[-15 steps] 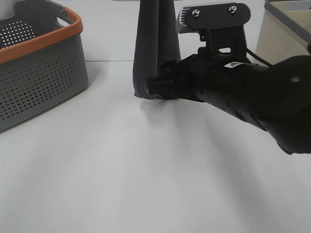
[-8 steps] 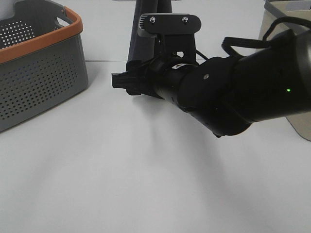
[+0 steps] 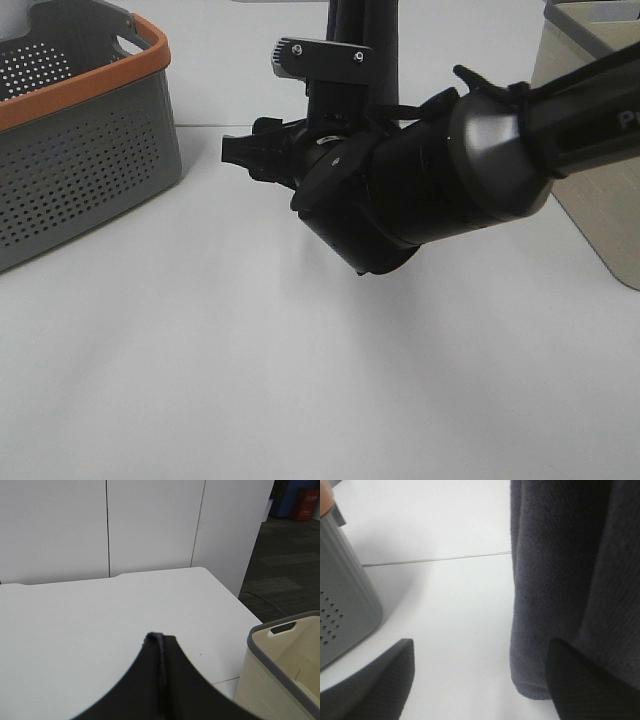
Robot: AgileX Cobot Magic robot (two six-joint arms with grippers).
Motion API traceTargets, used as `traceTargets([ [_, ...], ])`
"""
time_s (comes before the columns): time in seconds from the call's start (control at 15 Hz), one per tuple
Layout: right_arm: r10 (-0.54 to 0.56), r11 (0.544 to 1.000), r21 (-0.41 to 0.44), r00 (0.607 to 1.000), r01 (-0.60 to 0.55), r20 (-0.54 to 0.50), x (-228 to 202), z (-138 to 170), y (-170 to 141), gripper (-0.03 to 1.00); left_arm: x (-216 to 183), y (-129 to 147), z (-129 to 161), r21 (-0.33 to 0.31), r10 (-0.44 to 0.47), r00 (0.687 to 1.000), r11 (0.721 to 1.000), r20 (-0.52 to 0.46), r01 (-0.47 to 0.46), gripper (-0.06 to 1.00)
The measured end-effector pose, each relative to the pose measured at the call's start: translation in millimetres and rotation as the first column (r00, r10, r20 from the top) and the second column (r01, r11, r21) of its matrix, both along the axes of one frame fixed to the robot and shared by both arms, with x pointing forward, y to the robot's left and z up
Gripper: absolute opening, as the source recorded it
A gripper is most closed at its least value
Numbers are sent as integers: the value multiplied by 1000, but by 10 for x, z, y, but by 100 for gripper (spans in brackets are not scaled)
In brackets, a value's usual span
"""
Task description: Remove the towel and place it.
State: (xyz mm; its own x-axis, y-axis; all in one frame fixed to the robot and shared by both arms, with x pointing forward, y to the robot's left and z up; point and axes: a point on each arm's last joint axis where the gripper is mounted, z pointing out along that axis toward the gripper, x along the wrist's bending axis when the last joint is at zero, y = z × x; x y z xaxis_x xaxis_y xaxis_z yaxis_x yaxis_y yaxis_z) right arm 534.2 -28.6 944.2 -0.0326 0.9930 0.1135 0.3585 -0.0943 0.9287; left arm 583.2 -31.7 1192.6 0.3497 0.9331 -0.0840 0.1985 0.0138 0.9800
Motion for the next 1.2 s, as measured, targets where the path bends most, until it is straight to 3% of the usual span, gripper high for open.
traceTargets([
  [0.27,-166,984,-63,986,164,-29,6,-126,-139,72,7,4,9,19,4,1000,1000,23,-5,0],
  [0.53,-189,960,-224,979,168,-78,-22,-151,-208,72,10,9,18,33,8,999,999,38,-9,0],
  [0.73,-164,965,-226,980,135,-113,-63,30,-226,70,16,13,23,49,12,998,999,55,-15,0],
  [1.0,-145,966,-223,988,129,-56,-47,124,-222,68,16,13,23,49,12,998,999,55,-15,0],
  [1.2,-151,975,-164,989,147,-11,26,64,-220,67,16,13,23,49,12,998,999,55,-15,0],
])
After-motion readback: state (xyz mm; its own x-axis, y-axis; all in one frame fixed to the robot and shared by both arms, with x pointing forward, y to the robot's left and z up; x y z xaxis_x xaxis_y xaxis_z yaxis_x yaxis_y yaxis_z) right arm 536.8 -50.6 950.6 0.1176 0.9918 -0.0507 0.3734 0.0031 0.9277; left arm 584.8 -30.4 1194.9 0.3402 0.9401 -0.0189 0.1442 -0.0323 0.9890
